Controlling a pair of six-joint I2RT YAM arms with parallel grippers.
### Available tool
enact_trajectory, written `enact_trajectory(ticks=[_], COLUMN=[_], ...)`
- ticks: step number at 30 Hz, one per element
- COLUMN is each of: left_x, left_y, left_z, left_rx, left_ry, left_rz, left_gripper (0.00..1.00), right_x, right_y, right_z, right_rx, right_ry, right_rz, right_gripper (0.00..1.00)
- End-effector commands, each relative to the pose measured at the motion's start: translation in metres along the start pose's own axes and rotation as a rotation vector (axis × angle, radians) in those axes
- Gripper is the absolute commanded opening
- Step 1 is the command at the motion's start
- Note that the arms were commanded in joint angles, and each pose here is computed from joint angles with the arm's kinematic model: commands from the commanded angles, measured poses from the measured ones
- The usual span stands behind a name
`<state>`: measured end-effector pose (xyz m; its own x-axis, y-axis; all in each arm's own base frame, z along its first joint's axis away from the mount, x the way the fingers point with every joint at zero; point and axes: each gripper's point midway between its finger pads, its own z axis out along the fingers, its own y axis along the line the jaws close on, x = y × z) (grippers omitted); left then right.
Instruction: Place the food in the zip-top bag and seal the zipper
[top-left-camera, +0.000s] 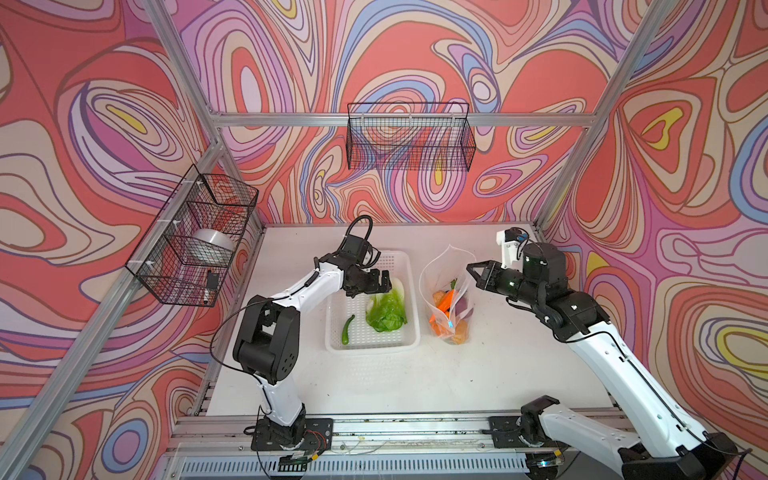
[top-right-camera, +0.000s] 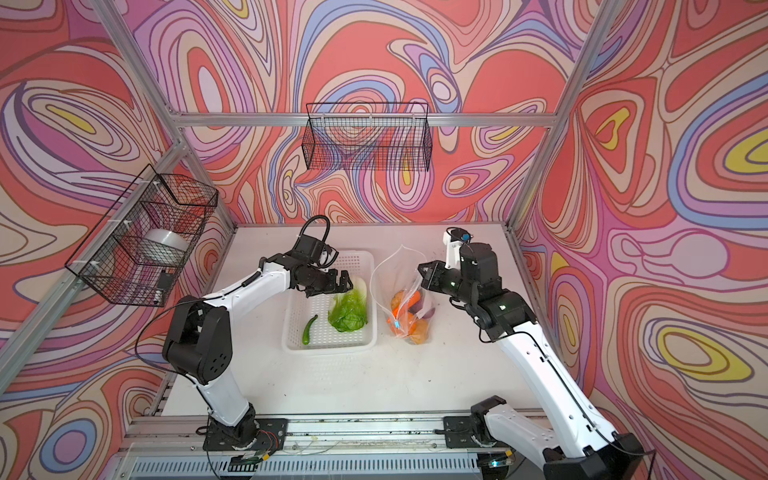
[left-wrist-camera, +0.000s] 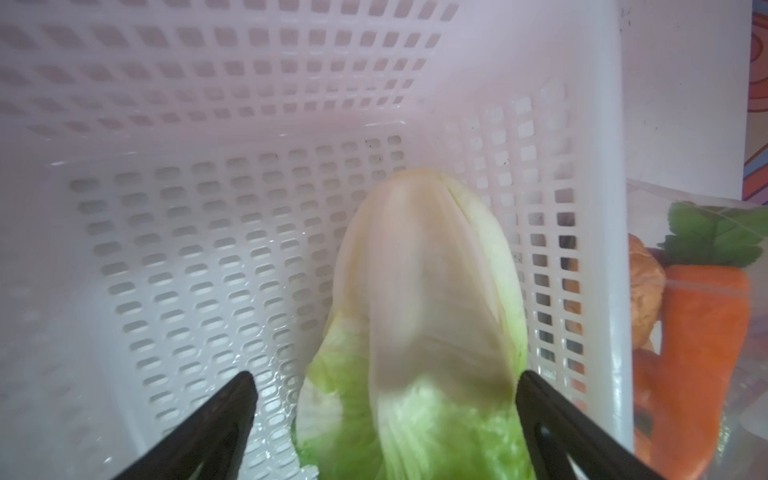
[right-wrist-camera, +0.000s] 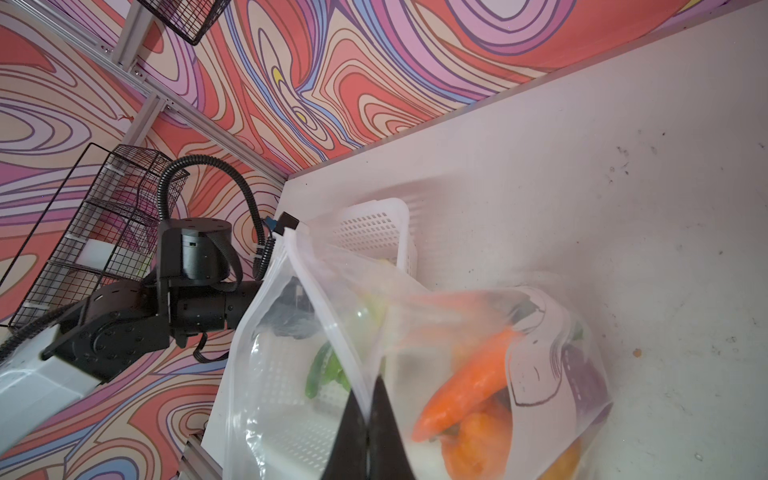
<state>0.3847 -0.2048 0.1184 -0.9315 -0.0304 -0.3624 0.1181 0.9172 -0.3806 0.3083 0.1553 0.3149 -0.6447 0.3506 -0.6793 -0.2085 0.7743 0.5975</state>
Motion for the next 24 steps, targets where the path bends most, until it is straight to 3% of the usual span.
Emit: enact_trajectory(ticks=[1, 5, 11, 17, 24], left_x=[-0.003, -0.002, 0.000, 0.006, 0.016], left_y=[0.002, -0.018, -0.038, -0.047, -0.041], left_z=[-0.027, -0.039, -0.025, 0.004, 0.021], left_rx=[-0.113, -0.203, -0.241, -0.262, -0.283], left_ry=[-0.036, -0.081, -0.103, -0.027, 0.025], left_rz=[0.049, 0.133, 0.163, 0.200, 0.203], left_gripper=[1.00, 1.00, 1.00, 0.83, 0.75], right_x=[-0.008, -0.007, -0.006, -0.005, -0.003], right_y=[0.009, 0.010, 0.009, 0.008, 0.006], right_z=[-0.002, 0.000, -0.001, -0.006, -0.005], right_rx=[-0.030, -0.033, -0.033, -0.024, -0.020], right_ry=[-0.019, -0.017, -0.014, -0.021, -0.017], right_rz=[0.000, 0.000, 0.001, -0.002, 0.001], right_gripper=[0.00, 0.00, 0.00, 0.00, 0.00])
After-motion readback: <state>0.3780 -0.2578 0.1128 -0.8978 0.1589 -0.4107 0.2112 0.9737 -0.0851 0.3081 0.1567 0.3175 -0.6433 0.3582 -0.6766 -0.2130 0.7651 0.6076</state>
